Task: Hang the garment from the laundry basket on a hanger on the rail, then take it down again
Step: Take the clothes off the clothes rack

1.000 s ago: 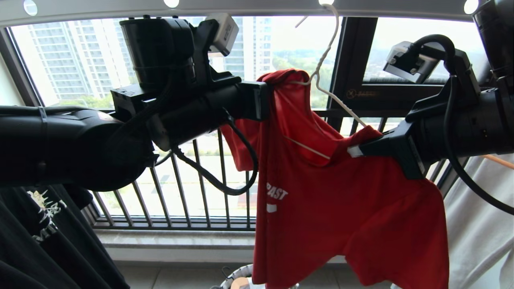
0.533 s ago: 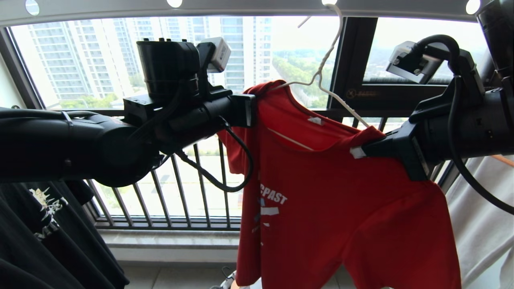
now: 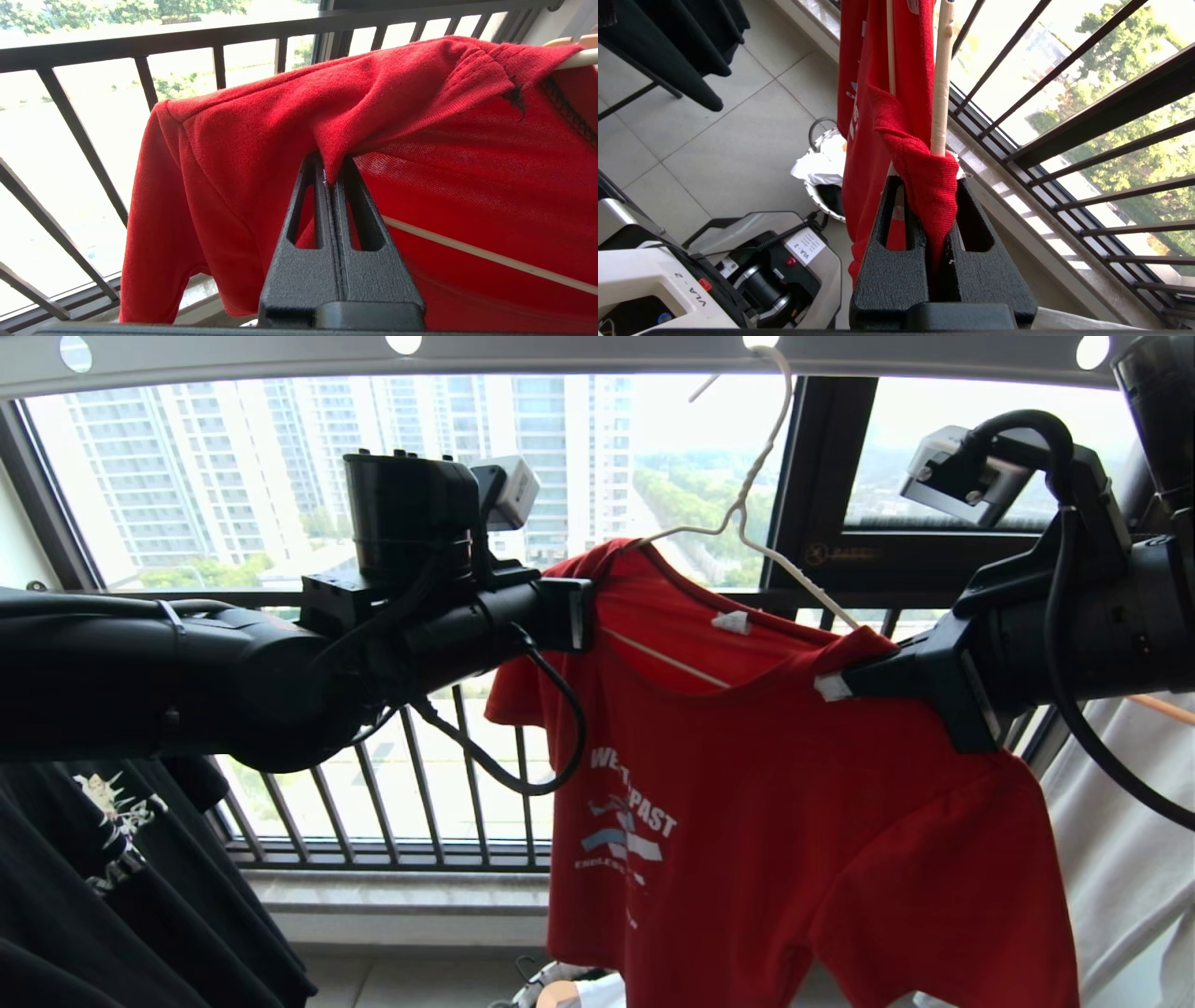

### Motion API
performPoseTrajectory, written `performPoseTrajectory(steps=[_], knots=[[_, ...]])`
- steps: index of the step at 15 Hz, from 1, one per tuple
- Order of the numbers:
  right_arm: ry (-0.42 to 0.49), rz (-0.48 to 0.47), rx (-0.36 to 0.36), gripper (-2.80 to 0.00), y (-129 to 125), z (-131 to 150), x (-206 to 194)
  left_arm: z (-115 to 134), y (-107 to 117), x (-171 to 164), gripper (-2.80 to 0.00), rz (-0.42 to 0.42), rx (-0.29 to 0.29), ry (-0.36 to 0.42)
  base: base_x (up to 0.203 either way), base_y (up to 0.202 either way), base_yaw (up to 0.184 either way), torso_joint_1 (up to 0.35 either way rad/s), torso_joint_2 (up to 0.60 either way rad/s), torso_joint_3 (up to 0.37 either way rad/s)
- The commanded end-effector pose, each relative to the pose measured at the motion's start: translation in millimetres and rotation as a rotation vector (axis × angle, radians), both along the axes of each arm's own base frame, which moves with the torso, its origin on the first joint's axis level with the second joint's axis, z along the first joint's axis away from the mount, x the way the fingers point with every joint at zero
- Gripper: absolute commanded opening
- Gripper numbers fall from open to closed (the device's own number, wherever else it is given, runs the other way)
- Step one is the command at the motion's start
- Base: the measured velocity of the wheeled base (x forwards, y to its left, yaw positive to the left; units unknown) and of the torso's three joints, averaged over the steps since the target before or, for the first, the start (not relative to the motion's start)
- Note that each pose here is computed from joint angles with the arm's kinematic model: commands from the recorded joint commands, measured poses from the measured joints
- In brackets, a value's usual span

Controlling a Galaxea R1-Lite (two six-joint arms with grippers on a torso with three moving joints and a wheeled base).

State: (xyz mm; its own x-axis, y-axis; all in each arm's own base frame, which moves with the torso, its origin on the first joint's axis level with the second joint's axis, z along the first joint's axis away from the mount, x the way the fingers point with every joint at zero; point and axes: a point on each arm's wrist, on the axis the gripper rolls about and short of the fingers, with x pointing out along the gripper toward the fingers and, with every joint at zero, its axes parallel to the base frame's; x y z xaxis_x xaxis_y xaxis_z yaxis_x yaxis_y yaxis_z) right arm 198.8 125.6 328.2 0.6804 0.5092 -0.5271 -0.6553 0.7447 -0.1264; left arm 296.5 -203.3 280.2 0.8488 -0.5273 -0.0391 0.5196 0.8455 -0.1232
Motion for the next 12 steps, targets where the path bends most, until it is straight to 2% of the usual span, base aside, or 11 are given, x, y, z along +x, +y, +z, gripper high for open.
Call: performPoseTrajectory(steps=[1, 4, 7, 11, 12], knots=[[0.003, 0.002, -0.003, -2.8, 0, -1, 0, 3, 2, -3, 0.0, 0.001, -0.005, -0.008, 0.0, 0.0, 0.0, 0.0, 0.0, 0.0], [0.005, 0.0, -0.005, -2.8, 1, -1, 2, 13, 8, -19, 0.0, -0.014, -0.016, -0.021, 0.0, 0.0, 0.0, 0.0, 0.0, 0.0], [0.006, 0.0, -0.006, -2.8, 1, -2, 2, 28, 22, -60, 0.0, -0.075, -0.025, -0.015, 0.0, 0.0, 0.0, 0.0, 0.0, 0.0], [0.011, 0.0, -0.009, -2.8, 1, -3, 2, 42, 59, -122, 0.0, -0.147, -0.049, -0.006, 0.0, 0.0, 0.0, 0.0, 0.0, 0.0], [0.01, -0.001, -0.01, -2.8, 1, -3, 2, 39, 67, -132, -2.8, -0.149, -0.06, 0.012, 0.0, 0.0, 0.0, 0.0, 0.0, 0.0]])
